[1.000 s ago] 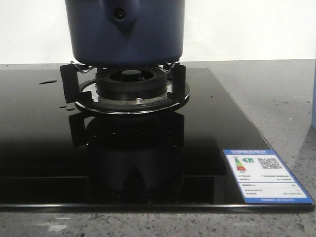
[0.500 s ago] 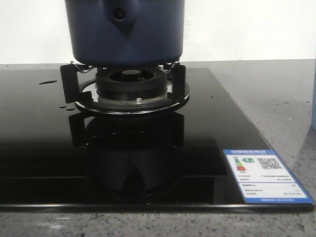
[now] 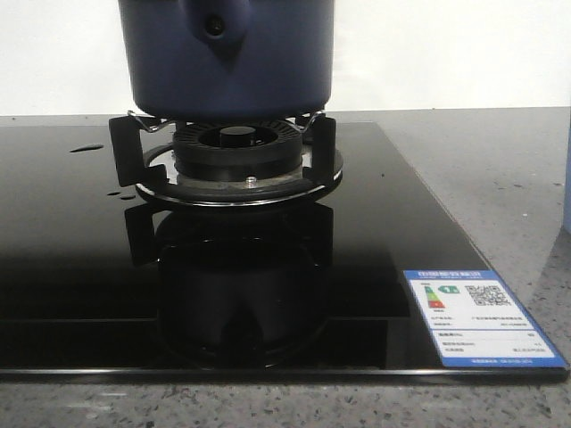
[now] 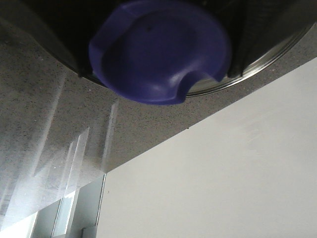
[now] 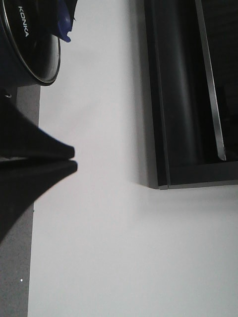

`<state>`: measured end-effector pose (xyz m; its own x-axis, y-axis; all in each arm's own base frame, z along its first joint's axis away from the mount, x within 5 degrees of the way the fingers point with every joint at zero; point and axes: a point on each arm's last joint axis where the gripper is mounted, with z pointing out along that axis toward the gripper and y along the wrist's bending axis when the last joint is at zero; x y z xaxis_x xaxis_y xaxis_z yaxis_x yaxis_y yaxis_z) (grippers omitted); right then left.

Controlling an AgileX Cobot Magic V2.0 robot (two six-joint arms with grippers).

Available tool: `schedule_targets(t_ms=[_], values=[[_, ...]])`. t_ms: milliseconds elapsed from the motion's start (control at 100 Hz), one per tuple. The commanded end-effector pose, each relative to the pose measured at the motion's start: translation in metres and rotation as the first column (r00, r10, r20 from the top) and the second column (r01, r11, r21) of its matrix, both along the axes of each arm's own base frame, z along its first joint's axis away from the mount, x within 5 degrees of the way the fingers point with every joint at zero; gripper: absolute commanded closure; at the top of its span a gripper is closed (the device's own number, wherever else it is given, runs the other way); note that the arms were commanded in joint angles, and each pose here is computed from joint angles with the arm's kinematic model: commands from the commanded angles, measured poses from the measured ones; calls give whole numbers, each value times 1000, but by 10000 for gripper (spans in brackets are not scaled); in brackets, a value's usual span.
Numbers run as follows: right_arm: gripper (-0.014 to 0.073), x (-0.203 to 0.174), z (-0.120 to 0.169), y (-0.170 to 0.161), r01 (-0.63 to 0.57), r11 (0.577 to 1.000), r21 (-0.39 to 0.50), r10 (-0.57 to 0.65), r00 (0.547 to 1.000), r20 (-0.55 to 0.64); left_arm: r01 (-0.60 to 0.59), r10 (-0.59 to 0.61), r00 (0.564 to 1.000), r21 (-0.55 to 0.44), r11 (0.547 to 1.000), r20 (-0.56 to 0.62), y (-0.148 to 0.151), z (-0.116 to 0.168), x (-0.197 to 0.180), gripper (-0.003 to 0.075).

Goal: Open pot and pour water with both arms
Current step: 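Lower the held lid onto the pot and release it with the left gripper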

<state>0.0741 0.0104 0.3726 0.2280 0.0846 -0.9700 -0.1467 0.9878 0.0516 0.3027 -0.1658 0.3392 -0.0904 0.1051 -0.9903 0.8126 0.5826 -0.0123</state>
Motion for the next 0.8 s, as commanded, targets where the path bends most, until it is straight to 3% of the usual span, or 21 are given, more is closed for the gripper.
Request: schedule_targets(t_ms=[0,220,570,790], values=[[664,-4,16,-3,37,999,0,-37,996,81,25,-20,999,-109,994,45,-1,27,-7,139],[664,-4,16,-3,37,999,0,-37,996,81,101,-92,993,-138,985,69,-4,34,-15,122],[664,-4,16,-3,37,999,0,-37,996,81,70,-38,983,-175,982,181,18,75,-42,125],[664,-3,15,-3,37,999,-27,-35,997,71,-73,116,970,-196,978,216,53,99,-73,276]])
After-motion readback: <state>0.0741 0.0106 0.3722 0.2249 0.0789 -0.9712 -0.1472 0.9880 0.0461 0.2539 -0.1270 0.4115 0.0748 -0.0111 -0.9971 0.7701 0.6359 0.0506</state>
